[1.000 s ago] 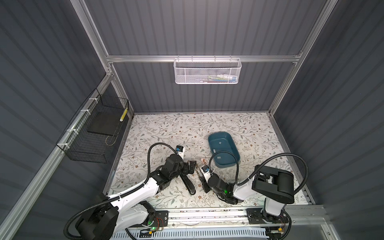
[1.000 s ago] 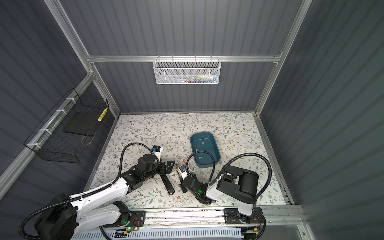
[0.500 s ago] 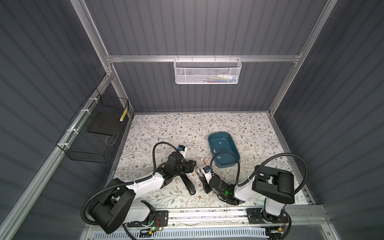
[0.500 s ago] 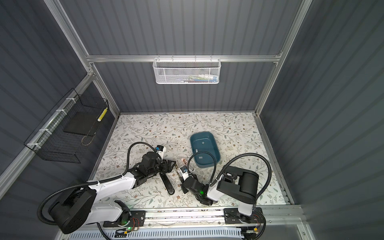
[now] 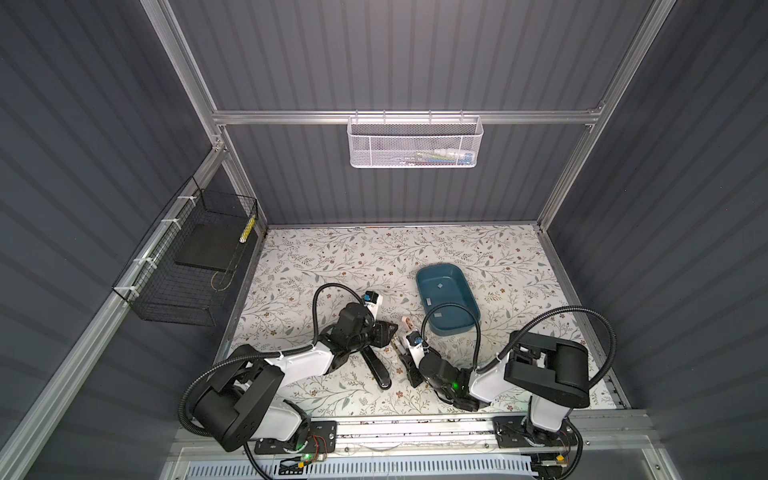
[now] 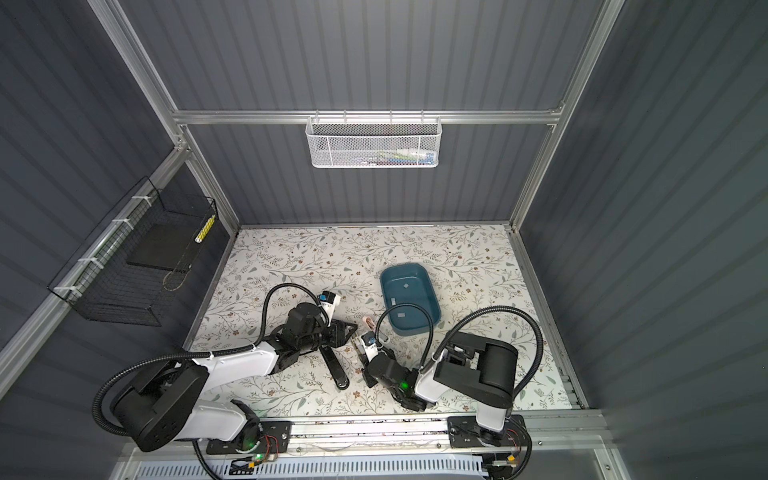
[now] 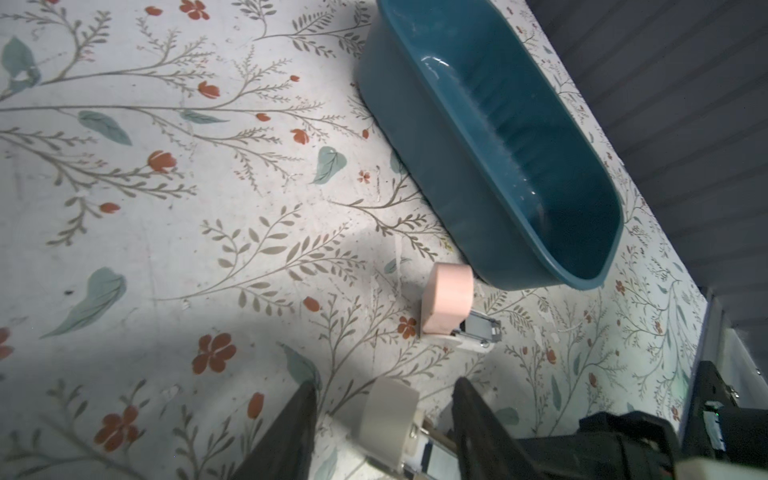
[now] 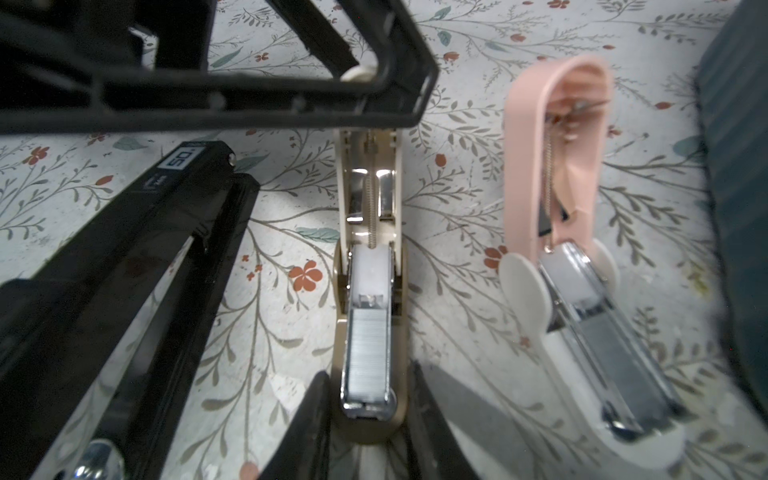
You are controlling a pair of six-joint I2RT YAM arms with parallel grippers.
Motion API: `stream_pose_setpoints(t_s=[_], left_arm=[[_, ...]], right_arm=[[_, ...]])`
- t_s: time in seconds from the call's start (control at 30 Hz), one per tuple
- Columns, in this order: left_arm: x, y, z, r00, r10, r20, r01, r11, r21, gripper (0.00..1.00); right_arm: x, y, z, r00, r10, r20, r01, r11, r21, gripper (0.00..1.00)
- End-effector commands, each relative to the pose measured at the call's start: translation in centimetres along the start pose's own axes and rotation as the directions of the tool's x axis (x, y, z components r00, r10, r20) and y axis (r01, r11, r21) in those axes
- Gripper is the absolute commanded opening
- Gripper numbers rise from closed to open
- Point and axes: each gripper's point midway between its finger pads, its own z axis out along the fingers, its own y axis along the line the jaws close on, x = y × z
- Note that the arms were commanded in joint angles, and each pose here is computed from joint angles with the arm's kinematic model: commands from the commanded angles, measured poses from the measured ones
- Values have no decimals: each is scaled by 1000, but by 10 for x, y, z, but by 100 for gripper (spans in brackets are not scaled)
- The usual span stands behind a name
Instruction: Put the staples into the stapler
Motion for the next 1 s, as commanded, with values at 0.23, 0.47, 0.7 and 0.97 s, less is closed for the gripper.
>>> stream_pose_setpoints(t_s=[0.23, 0.47, 0.7, 0.97], left_arm=[[11, -24, 3, 998, 56, -21, -52, 985, 167, 44], [17, -36, -5, 997, 78, 6, -78, 968, 238, 44], [32, -43, -9, 990, 138, -7, -132, 959, 251, 47], [39, -55, -13, 982, 187, -5, -177, 942, 286, 56]], right_arm=[[44, -9, -3, 989, -39, -143, 40, 999, 7, 16], [44, -9, -5, 989, -34, -147, 35, 999, 7, 15], [42, -6, -1, 991, -21, -135, 21, 1000, -8, 14], [40, -11, -5, 991, -21, -131, 22, 1000, 9, 14]])
